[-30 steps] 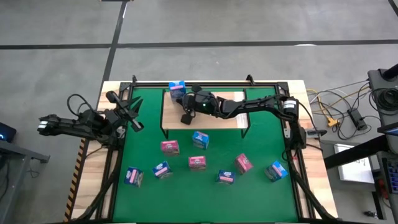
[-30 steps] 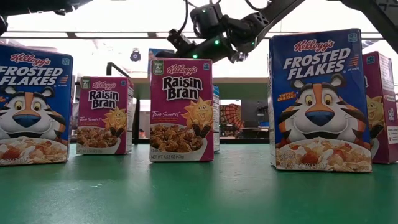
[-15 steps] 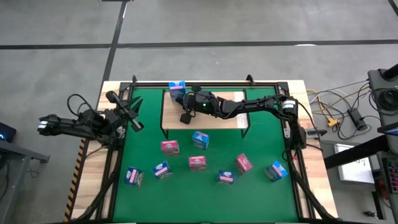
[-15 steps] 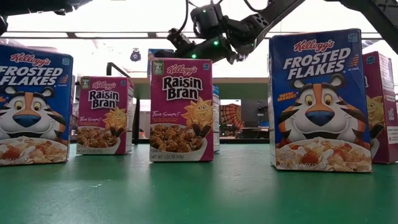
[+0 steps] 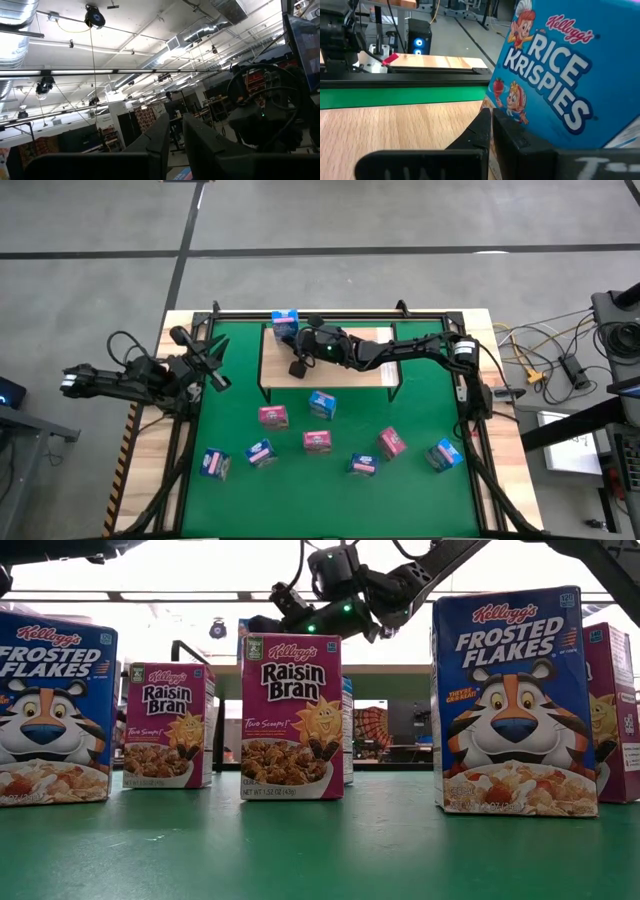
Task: Stack cereal on shelf
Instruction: Put the center light blue cereal box on the shelf
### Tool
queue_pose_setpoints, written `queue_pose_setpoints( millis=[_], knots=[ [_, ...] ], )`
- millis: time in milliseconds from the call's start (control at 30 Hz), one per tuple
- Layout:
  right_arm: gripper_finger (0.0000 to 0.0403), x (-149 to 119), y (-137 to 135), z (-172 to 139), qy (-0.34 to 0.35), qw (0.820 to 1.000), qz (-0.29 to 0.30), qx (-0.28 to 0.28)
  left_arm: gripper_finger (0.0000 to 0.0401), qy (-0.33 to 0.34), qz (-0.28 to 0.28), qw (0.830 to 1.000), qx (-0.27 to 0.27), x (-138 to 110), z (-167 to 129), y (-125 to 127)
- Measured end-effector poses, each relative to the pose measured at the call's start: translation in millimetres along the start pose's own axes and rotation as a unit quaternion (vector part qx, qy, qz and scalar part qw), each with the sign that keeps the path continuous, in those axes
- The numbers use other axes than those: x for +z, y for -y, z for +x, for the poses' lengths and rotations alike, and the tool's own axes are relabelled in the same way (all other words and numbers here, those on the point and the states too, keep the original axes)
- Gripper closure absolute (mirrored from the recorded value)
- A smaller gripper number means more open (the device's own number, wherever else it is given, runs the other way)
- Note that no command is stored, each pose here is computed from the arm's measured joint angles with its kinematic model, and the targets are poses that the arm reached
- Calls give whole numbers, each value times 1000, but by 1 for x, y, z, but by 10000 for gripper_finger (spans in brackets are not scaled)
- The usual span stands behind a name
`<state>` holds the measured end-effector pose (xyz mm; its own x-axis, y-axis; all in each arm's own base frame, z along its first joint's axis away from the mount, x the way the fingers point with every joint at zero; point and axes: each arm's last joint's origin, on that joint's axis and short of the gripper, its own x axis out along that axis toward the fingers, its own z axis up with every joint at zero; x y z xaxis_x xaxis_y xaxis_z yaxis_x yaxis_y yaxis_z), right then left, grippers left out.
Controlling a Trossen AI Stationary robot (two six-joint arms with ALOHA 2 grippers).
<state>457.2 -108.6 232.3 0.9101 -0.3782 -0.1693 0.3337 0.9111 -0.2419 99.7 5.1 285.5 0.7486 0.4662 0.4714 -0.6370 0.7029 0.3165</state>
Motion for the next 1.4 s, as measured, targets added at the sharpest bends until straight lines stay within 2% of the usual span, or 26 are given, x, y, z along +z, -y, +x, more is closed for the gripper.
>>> queue_pose_setpoints(
  millis=[567, 767, 1067, 1400],
  knots=[
    [394, 1, -1, -1, -1, 1000, 5, -7, 363, 1, -1, 1000, 1, 0, 0, 0],
    [394, 25, -5, -21, -19, 1000, 18, 11, 363, 0, 0, 1000, 0, 0, 0, 0],
    [394, 44, 18, -54, -100, 994, 32, 10, 363, 0, 0, 1000, 0, 0, 0, 0],
    [394, 24, 57, -42, -119, 991, 48, -35, 363, 2, -2, 1000, 2, 0, 0, 0]
  ],
)
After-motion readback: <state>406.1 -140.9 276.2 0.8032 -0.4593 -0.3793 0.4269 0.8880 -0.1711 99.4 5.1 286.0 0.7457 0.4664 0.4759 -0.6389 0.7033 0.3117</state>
